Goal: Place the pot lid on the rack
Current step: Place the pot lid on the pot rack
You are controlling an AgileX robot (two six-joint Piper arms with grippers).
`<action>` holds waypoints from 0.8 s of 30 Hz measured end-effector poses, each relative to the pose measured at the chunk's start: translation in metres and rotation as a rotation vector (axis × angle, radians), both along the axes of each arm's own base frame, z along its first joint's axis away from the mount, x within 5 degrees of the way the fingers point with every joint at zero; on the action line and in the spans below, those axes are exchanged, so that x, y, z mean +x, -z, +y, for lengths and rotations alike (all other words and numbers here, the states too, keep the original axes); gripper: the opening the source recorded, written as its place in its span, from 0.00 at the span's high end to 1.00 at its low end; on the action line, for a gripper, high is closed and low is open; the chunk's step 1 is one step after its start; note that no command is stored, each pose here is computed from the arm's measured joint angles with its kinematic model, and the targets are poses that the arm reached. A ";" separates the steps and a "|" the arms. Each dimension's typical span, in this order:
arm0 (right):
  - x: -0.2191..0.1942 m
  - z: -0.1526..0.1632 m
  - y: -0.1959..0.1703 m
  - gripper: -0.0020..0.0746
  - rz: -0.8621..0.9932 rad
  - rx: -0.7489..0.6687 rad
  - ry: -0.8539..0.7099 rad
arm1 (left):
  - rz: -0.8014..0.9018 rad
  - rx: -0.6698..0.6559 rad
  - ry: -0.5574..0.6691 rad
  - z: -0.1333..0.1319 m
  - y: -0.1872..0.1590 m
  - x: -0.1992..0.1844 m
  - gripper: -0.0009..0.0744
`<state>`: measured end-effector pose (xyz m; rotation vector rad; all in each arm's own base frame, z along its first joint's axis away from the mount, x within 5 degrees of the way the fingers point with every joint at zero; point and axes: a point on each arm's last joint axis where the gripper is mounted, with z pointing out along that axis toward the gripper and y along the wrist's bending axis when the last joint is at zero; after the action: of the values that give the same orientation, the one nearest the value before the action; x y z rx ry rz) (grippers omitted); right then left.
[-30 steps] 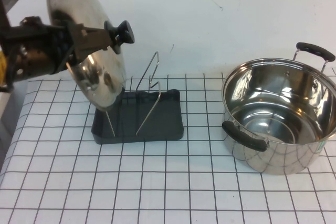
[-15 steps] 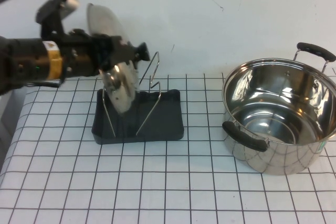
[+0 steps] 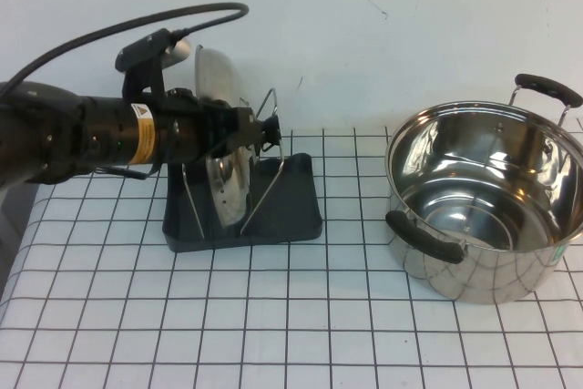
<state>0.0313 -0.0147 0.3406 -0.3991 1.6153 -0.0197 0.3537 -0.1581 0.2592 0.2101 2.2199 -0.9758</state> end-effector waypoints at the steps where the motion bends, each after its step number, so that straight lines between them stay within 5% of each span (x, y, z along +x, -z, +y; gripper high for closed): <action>1: 0.000 0.000 0.000 0.97 0.000 0.000 0.000 | 0.002 0.008 0.005 0.000 0.003 0.001 0.85; 10: 0.000 0.000 0.000 0.97 0.000 0.000 0.000 | -0.041 0.051 0.046 -0.001 0.008 0.004 0.82; 18: 0.000 0.001 0.000 0.97 0.008 0.014 -0.009 | -0.090 0.085 0.104 -0.003 0.009 0.003 0.21; 24: -0.001 0.002 0.002 0.97 0.035 0.029 -0.016 | -0.183 0.149 0.104 0.001 0.002 0.004 0.12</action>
<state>0.0306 -0.0131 0.3381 -0.3916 1.6455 0.0228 0.3574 -0.1574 0.2569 0.4680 2.1306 -0.8103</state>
